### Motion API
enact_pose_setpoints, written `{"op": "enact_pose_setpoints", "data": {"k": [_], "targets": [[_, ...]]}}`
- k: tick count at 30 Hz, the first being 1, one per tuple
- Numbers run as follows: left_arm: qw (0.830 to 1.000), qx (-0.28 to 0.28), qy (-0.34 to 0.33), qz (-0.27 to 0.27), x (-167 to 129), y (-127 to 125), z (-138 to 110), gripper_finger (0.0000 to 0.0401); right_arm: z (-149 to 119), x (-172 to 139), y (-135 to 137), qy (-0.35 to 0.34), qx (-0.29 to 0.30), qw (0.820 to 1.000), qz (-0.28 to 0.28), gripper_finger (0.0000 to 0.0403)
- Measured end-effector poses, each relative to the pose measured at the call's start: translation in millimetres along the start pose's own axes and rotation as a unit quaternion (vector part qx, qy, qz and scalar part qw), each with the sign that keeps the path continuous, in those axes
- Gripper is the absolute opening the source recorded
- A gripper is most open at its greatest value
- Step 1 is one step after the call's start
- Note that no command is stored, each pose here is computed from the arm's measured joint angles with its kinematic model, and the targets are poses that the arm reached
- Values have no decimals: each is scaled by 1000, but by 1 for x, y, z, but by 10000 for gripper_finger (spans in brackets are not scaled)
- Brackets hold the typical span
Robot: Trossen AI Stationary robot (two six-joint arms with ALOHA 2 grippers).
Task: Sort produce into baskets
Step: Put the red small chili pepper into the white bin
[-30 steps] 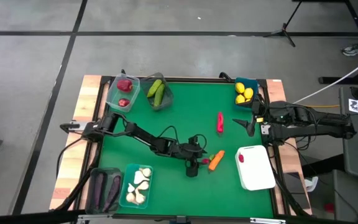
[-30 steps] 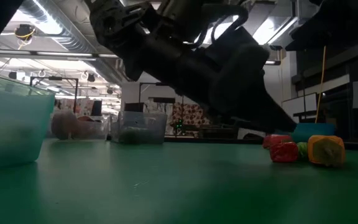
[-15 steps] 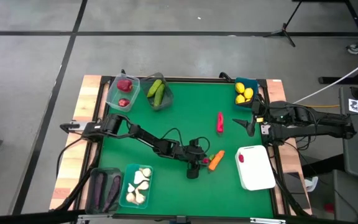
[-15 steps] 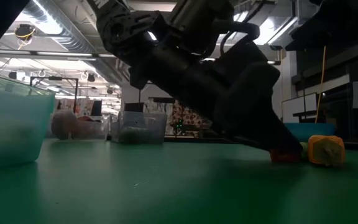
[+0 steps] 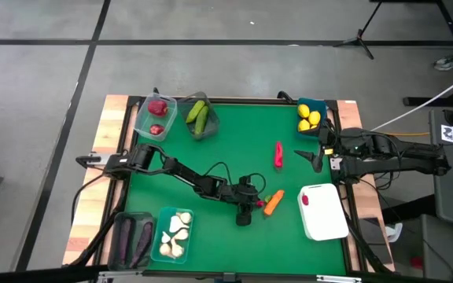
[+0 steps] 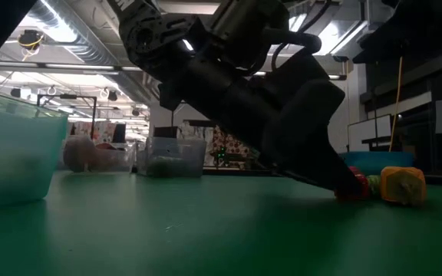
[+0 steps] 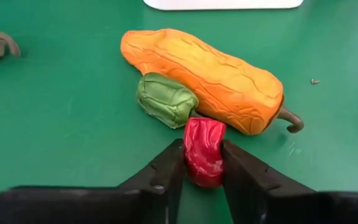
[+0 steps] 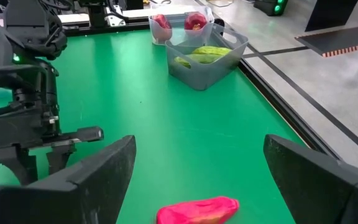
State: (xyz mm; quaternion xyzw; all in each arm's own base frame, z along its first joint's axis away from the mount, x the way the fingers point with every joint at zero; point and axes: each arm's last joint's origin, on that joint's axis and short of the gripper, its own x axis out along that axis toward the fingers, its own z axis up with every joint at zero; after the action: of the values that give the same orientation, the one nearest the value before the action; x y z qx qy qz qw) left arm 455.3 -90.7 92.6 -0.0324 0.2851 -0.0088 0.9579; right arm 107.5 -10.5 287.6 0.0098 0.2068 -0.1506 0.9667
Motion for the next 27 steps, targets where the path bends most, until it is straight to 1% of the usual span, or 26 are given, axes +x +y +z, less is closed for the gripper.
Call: {"op": "enact_pose_setpoints", "data": {"k": [5, 9, 18, 25, 27], "targets": [[1000, -7, 0, 0, 0, 0, 0, 66, -1, 0, 0, 4, -1, 1000, 0, 351], [1000, -9, -1, 2, 0, 1, 0, 53, -1, 0, 0, 4, -1, 1000, 0, 351], [999, -24, -27, 27, 0, 11, 8, 59, -1, 0, 0, 6, -2, 1000, 0, 351], [997, -37, -57, 33, -12, 21, 29, 60, -1, 0, 0, 6, -2, 1000, 0, 351], [996, -41, -78, 31, -15, 22, 36, 60, -1, 0, 0, 6, -2, 1000, 0, 351]]}}
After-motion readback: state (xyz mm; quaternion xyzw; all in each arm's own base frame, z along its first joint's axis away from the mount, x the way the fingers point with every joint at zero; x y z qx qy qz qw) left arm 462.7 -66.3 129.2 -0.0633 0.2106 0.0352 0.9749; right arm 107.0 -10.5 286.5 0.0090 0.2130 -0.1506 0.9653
